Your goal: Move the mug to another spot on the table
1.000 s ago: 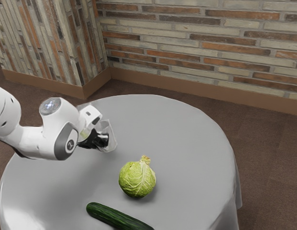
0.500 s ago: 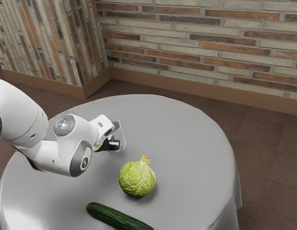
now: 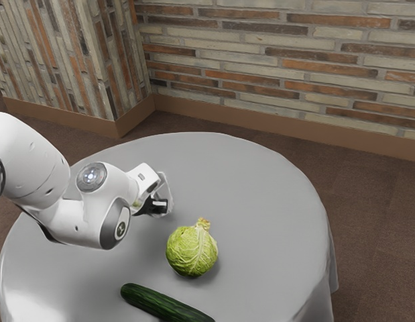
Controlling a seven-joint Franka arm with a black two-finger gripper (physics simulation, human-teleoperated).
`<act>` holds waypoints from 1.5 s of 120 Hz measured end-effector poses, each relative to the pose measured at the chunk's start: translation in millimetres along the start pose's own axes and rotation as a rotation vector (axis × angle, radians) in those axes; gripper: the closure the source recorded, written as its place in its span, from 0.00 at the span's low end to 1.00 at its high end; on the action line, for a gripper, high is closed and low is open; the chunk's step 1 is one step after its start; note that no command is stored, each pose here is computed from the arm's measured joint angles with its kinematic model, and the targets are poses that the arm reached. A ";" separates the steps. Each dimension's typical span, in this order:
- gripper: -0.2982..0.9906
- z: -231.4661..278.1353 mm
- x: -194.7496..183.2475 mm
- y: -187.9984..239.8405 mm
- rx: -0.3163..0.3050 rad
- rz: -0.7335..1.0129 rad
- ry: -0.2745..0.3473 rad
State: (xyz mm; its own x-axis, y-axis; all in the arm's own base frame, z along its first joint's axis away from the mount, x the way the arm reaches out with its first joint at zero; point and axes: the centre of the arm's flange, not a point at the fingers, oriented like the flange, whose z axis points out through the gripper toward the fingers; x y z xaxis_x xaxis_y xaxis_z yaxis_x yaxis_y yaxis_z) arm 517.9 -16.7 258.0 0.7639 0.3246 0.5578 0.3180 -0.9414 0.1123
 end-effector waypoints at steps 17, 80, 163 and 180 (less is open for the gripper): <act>0.46 1.1 -0.8 -0.9 0.003 -0.014 -0.015; 0.27 -60.4 32.9 -7.1 -0.099 -0.144 -0.102; 0.24 -218.1 285.3 4.2 0.076 0.074 -0.428; 0.24 -212.2 274.4 9.7 0.069 0.140 -0.500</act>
State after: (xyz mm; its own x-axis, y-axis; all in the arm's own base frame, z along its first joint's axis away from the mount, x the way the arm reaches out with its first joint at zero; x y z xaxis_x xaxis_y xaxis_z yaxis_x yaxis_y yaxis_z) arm 611.4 43.8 586.7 0.9711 0.2161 0.1009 0.2171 -0.9761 0.0014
